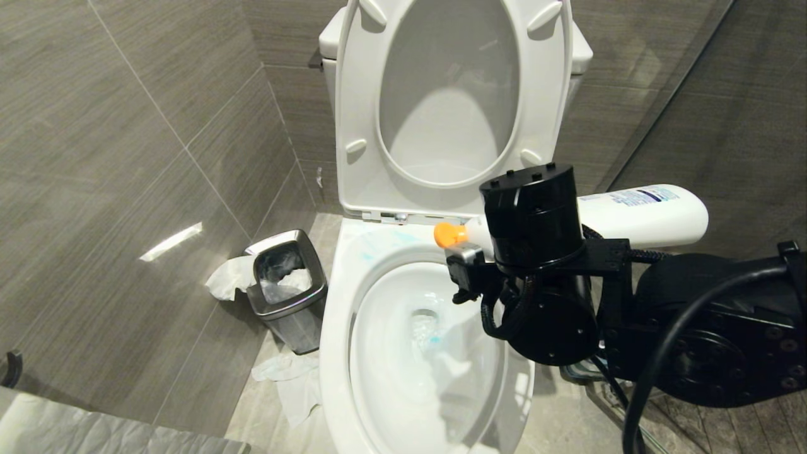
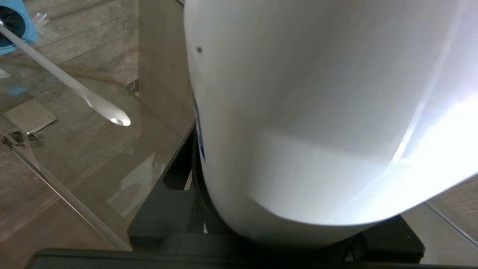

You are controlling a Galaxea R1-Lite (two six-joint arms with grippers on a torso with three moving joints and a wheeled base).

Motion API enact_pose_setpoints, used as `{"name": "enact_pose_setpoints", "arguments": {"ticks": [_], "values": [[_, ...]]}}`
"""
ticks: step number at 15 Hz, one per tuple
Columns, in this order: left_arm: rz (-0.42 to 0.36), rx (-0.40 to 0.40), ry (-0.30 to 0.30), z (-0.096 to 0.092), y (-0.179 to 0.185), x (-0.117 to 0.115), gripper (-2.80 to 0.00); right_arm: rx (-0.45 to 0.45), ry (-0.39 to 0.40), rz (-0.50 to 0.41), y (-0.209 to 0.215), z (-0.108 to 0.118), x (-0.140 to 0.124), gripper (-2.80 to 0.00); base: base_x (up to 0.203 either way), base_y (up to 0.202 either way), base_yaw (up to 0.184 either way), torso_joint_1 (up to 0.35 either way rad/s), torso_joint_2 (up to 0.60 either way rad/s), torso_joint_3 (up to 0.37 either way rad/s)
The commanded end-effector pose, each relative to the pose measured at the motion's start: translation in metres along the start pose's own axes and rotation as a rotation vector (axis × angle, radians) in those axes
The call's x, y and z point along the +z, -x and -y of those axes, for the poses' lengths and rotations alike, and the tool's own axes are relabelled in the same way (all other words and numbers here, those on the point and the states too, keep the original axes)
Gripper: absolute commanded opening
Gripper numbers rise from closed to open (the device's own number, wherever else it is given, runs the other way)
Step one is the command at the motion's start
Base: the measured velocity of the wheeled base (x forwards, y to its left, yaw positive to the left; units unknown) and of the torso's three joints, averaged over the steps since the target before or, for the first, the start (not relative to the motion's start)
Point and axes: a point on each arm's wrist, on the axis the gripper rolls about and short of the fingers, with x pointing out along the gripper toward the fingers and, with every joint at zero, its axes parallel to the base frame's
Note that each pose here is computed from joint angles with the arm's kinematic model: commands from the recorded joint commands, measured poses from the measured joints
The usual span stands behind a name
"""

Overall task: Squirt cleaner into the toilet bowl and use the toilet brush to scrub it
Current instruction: Pour in the cleaning agent

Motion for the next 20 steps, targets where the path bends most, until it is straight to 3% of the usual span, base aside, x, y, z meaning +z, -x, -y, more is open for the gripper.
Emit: {"name": "enact_pose_setpoints", "arguments": {"ticks": [1, 20], "values": [[-0.004, 0.0, 0.0, 0.0, 0.0, -0.001, -2.8, -0.003, -0.002, -0.006, 0.0, 0.002, 0.0, -2.8, 0.0, 0.0, 0.0, 0.0, 0.0, 0.0], [-0.003, 0.0, 0.0, 0.0, 0.0, 0.0, -2.8, -0.015, -0.083, -0.008, -0.008, 0.004, 0.024, -2.8, 0.0, 0.0, 0.0, 0.0, 0.0, 0.0]]}}
